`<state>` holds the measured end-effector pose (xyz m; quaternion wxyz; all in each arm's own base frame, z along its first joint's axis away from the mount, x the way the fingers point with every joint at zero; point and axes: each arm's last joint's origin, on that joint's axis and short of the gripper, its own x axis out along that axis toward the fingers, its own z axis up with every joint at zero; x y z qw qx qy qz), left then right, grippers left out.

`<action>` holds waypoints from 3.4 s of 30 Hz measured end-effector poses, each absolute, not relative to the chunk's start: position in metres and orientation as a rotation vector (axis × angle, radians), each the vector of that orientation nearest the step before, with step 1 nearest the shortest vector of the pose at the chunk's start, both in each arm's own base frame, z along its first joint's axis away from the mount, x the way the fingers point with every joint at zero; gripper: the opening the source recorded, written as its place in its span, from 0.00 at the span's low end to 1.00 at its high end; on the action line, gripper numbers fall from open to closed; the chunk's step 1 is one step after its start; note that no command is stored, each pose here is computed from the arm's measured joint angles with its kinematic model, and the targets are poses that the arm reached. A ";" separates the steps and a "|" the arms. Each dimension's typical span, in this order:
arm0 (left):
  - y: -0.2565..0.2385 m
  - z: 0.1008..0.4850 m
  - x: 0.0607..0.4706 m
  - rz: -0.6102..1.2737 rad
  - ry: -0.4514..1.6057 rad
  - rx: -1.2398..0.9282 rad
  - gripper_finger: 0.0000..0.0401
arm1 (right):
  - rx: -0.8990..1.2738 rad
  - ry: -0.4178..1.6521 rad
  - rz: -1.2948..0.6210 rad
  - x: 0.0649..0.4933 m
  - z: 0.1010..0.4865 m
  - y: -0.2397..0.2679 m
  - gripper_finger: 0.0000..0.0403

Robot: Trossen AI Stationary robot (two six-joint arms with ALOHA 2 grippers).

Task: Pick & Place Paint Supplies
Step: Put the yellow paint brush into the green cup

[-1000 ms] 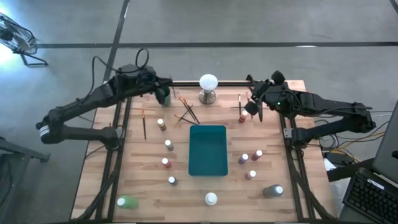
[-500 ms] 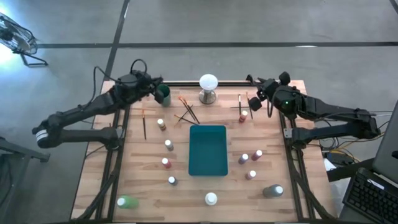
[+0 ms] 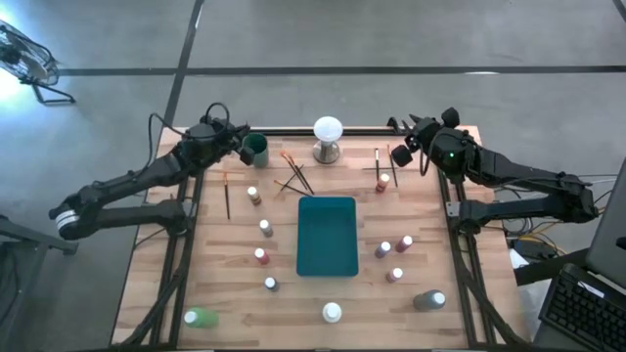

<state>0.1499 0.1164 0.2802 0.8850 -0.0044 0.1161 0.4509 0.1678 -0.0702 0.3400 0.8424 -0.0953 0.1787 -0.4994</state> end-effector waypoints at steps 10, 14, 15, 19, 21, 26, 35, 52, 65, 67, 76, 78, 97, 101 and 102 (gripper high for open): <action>0.120 0.249 0.145 0.929 0.165 -0.012 0.00 | -0.203 0.402 -1.059 0.168 0.332 -0.072 0.35; 0.120 0.240 0.143 0.921 0.137 -0.013 0.00 | -0.202 0.402 -1.063 0.168 0.332 -0.073 0.37; 0.121 0.239 0.143 0.922 0.134 -0.013 0.00 | -0.202 0.402 -1.063 0.168 0.332 -0.073 0.38; 0.122 0.233 0.140 0.930 0.141 -0.015 0.00 | -0.202 0.401 -1.063 0.168 0.332 -0.073 0.39; 0.122 0.229 0.139 0.923 0.142 -0.022 0.00 | -0.202 0.401 -1.063 0.168 0.332 -0.073 0.40; 0.125 0.218 0.140 0.899 0.142 -0.040 0.00 | -0.203 0.408 -1.062 0.170 0.331 -0.073 0.37; 0.137 0.206 0.146 0.879 0.174 -0.075 0.00 | -0.197 0.406 -1.021 0.172 0.331 -0.073 0.30; 0.141 0.194 0.147 0.873 0.253 -0.134 0.00 | -0.208 0.419 -1.020 0.171 0.329 -0.073 0.25; 0.142 0.191 0.144 0.889 0.281 -0.148 0.00 | -0.199 0.417 -1.026 0.171 0.328 -0.075 0.36; 0.142 0.190 0.144 0.889 0.286 -0.151 0.00 | -0.199 0.416 -1.026 0.171 0.328 -0.075 0.38; 0.143 0.189 0.142 0.893 0.288 -0.169 0.00 | -0.196 0.415 -1.027 0.171 0.328 -0.075 0.42; 0.143 0.189 0.142 0.889 0.288 -0.169 0.01 | -0.196 0.415 -1.027 0.171 0.328 -0.075 0.43; 0.143 0.190 0.143 0.872 0.286 -0.162 0.14 | -0.196 0.415 -1.028 0.171 0.328 -0.075 0.41; 0.144 0.195 0.143 0.872 0.256 -0.156 0.18 | -0.197 0.415 -1.028 0.171 0.328 -0.075 0.38; 0.144 0.198 0.144 0.873 0.243 -0.155 0.20 | -0.197 0.415 -1.028 0.171 0.328 -0.075 0.38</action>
